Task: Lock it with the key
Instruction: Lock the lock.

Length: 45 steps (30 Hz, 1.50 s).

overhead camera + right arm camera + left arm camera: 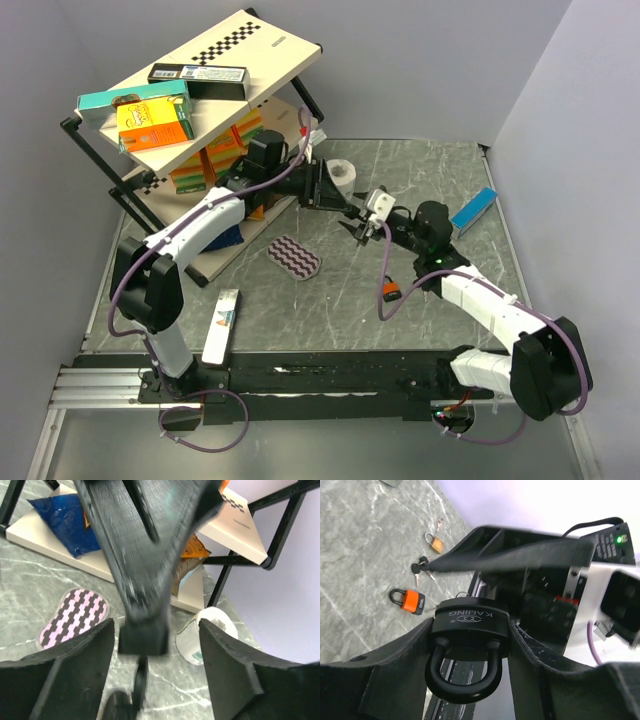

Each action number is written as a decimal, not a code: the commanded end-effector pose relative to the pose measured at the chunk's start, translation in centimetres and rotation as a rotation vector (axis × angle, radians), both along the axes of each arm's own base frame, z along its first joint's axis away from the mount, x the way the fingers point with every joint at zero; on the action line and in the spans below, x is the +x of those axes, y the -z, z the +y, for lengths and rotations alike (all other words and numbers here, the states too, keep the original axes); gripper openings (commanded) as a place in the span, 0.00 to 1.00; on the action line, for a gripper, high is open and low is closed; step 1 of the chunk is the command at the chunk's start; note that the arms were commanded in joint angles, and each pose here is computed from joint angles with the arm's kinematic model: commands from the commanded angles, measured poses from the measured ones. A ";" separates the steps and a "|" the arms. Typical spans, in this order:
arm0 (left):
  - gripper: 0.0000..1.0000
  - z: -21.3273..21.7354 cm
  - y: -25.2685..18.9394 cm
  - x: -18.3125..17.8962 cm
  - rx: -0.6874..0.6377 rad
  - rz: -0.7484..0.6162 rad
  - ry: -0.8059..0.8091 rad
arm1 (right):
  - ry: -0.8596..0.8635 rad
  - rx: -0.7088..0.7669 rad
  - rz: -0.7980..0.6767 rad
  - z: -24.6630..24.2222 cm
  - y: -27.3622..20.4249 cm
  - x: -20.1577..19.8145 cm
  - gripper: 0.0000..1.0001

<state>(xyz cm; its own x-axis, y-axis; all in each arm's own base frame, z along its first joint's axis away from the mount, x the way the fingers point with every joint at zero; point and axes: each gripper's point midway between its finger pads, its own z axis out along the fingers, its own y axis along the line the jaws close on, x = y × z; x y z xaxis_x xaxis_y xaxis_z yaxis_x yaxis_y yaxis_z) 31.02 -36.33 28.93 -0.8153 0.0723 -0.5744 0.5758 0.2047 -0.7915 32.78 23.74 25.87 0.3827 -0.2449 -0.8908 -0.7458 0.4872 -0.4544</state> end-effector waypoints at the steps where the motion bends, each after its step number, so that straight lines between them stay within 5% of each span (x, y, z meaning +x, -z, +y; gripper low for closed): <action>1: 0.01 1.7 -5.1 -1.2 -0.083 -0.143 0.033 | -0.046 0.028 0.032 -1.2 -2.1 -1.3 0.77; 13: 0.01 1.8 -4.2 -1.4 -0.079 -0.123 0.020 | -0.116 0.020 0.110 -2.2 -1.7 -2.9 0.65; 21: 0.01 1.6 -3.6 -0.9 -0.071 -0.103 0.006 | -0.113 0.037 0.107 -1.9 -2.2 -2.6 0.46; 31: 0.01 1.1 -3.6 -0.3 -0.068 -0.113 0.003 | -0.089 0.043 0.090 -1.4 -2.5 -1.7 0.40; 40: 0.01 1.2 -3.2 -0.1 -0.060 -0.099 -0.008 | -0.075 0.035 0.091 -1.3 -2.1 -1.7 0.01; 45: 0.01 2.1 -3.8 1.0 -0.075 -0.100 -0.051 | -0.059 0.019 0.101 -2.0 -1.3 -2.5 0.00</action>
